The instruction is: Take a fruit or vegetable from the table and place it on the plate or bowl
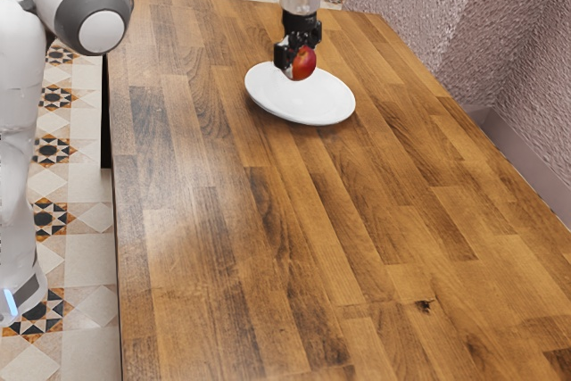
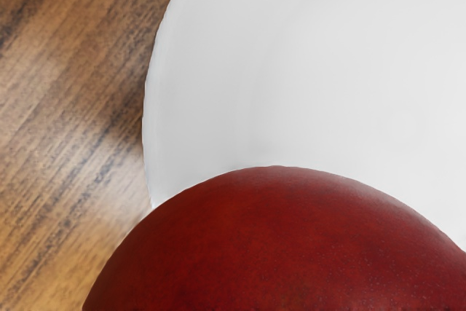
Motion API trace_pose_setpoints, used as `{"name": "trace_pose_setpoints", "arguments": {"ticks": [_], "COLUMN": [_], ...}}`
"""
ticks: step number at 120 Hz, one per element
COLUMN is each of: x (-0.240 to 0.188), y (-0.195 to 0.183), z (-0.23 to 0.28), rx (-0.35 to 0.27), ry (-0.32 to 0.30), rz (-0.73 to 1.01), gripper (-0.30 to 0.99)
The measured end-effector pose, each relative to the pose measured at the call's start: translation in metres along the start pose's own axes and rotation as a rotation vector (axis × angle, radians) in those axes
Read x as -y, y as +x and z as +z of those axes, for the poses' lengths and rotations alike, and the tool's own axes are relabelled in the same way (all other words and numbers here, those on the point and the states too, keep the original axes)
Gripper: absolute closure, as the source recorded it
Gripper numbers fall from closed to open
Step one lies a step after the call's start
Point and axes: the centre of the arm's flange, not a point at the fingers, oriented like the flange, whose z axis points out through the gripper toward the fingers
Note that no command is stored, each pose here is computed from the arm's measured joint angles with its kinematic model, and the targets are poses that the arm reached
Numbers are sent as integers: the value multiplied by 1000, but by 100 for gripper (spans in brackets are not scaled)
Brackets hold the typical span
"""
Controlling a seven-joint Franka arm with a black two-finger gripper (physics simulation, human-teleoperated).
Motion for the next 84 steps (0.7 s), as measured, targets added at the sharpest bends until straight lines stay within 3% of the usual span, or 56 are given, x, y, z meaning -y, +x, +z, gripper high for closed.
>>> {"name": "trace_pose_setpoints", "arguments": {"ticks": [40, 58, 84], "x": [-46, -60, -62], "y": [41, 47, 48], "z": [30, 40, 31], "rx": [40, 56, 130], "ry": [20, 22, 6], "rz": [-24, -9, -13], "gripper": [66, 67, 24]}}
